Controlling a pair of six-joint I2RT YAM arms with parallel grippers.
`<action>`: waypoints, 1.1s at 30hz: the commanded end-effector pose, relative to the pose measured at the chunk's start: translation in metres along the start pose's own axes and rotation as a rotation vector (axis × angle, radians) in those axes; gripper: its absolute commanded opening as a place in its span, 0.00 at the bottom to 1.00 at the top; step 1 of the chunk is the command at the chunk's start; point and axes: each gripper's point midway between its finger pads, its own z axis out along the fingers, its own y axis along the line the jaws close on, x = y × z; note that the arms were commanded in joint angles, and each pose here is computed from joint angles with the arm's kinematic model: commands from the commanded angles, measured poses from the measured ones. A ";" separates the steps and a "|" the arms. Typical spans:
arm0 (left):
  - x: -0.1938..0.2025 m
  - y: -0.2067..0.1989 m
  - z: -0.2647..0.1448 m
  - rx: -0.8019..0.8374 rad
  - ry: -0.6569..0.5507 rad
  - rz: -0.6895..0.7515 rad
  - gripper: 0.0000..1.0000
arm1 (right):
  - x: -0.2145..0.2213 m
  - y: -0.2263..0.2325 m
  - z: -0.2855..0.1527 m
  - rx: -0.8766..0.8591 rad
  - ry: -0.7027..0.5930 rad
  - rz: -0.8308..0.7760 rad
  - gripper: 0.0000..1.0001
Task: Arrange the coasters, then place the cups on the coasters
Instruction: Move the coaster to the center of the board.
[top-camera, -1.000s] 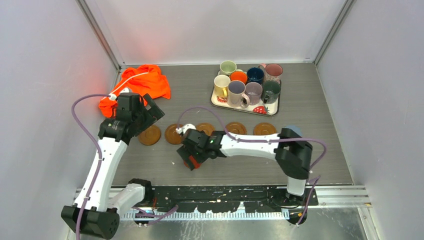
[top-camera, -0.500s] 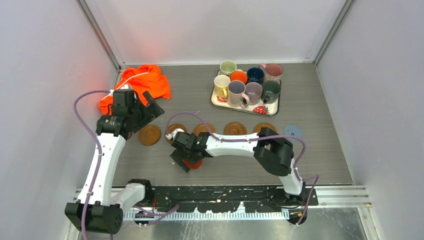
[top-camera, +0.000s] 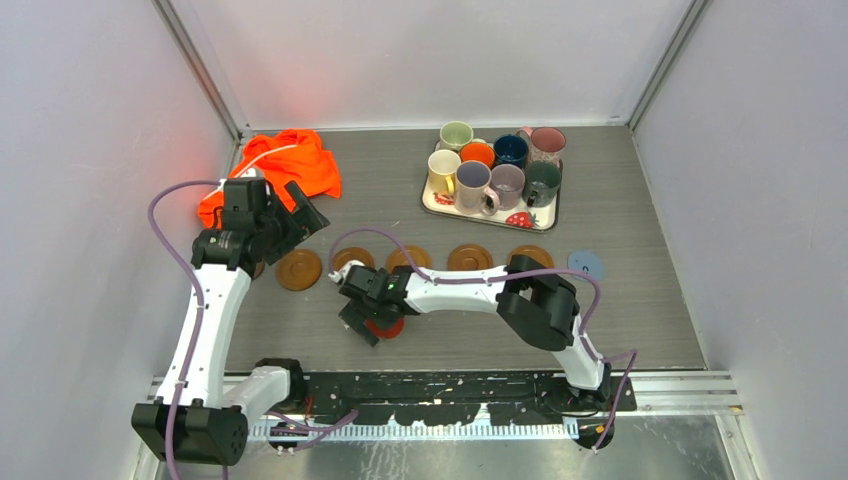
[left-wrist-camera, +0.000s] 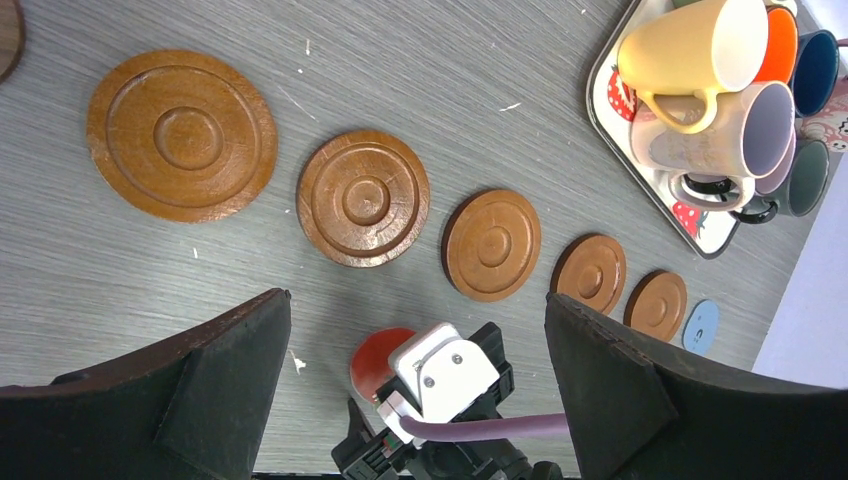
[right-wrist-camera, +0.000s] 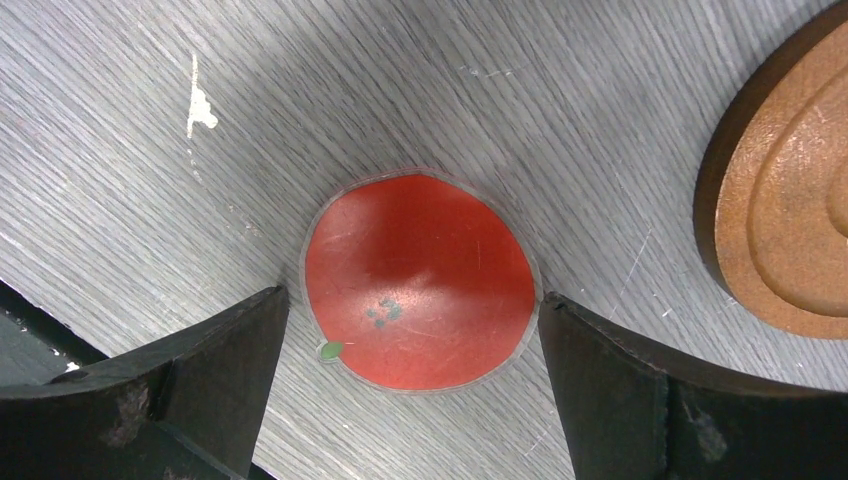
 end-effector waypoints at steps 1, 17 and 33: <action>-0.012 -0.009 -0.001 0.046 -0.034 0.024 1.00 | -0.014 0.007 -0.004 -0.025 -0.031 -0.009 1.00; -0.008 -0.008 0.004 0.052 -0.011 0.020 1.00 | 0.005 0.002 0.008 -0.012 0.035 0.047 1.00; -0.004 -0.008 0.004 0.061 -0.004 0.016 1.00 | 0.013 -0.009 -0.003 0.047 0.040 0.109 1.00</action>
